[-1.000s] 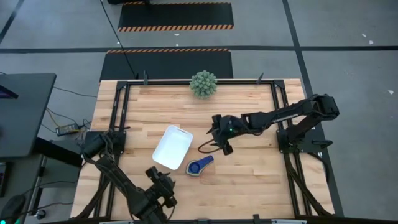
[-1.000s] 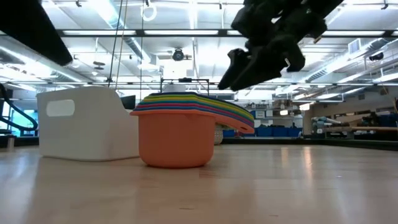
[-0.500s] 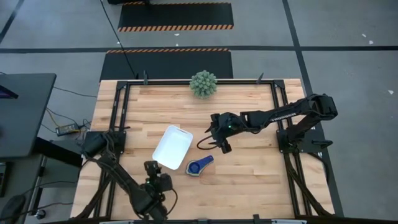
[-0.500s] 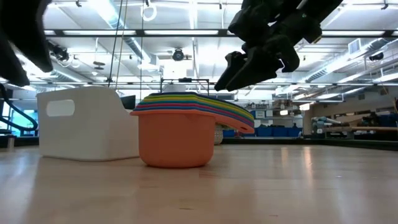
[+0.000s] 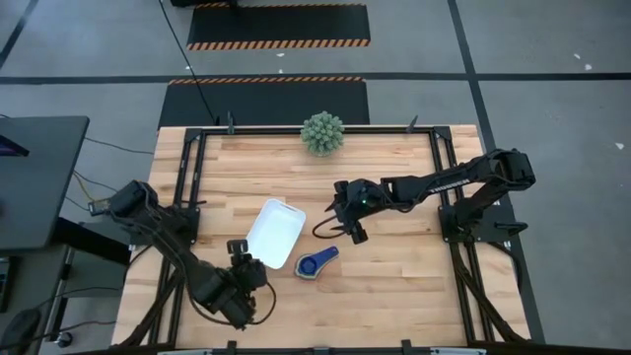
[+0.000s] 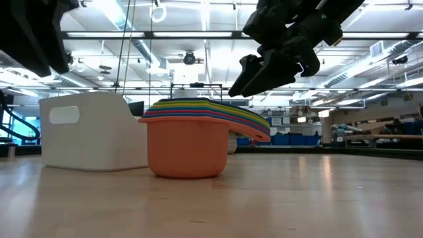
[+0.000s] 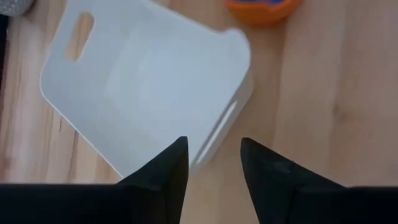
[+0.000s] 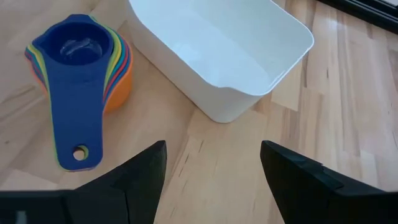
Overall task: Nest measuring cups in basket
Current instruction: Put the nested measuring cup into the white bin
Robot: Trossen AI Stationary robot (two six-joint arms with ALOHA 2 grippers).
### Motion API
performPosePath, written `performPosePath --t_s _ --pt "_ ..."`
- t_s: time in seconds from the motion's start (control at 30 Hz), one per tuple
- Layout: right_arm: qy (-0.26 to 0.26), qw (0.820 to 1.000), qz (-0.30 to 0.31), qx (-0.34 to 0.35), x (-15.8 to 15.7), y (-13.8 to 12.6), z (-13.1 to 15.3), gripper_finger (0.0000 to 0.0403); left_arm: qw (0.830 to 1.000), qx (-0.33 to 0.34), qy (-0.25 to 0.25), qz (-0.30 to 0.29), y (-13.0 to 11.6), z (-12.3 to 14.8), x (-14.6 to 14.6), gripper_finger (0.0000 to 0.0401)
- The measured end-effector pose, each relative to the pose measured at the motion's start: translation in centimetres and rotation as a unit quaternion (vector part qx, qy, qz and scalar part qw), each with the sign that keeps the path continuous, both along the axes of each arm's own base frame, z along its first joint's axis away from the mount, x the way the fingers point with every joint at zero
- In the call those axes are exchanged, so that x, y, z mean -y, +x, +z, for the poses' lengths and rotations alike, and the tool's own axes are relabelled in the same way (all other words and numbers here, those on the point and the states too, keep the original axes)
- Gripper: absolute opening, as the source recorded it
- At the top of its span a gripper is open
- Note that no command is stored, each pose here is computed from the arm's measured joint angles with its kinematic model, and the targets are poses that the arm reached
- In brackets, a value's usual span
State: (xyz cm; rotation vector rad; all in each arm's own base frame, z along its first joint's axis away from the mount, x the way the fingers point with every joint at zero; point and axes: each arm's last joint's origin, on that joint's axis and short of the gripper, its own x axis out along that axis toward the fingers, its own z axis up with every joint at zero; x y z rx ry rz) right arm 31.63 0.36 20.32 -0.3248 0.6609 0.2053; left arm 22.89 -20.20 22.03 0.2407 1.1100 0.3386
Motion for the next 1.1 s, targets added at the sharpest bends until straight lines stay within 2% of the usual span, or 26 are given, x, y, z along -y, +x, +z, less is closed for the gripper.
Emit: performPosePath --t_s 0.13,0.27,0.4,0.53,0.77,0.93,1.1 --pt "0.004 1.0 -0.003 -0.001 0.0 0.0 0.0 0.0268 0.999 -0.048 0.002 -0.022 0.3 -1.2 -1.5 0.0153" --pt "0.015 1.0 -0.019 -0.001 0.0 0.0 0.0 0.0268 0.995 -0.082 -0.037 -0.052 1.3 -2.0 -2.9 0.0153" --pt "0.026 0.999 -0.027 -0.001 0.0 0.0 0.0 0.0268 0.99 -0.112 -0.053 -0.069 1.9 -2.4 -4.1 0.0151" --pt "0.034 0.999 -0.028 -0.003 -0.4 0.0 0.0 0.0268 0.981 -0.15 -0.073 -0.098 2.3 -2.5 -5.0 0.0127" --pt "0.043 0.999 -0.031 -0.004 -0.7 0.0 0.0 0.0268 0.96 -0.207 -0.021 -0.189 1.8 -2.3 -5.5 0.0059" --pt "0.056 0.998 -0.041 -0.002 -0.7 0.0 0.1 0.0268 0.952 -0.229 0.002 -0.201 1.6 -2.3 -6.0 0.0027" --pt "0.069 0.997 -0.031 0.017 -0.9 0.3 0.4 0.0267 0.949 -0.236 0.009 -0.207 1.7 -2.3 -6.3 0.0022"
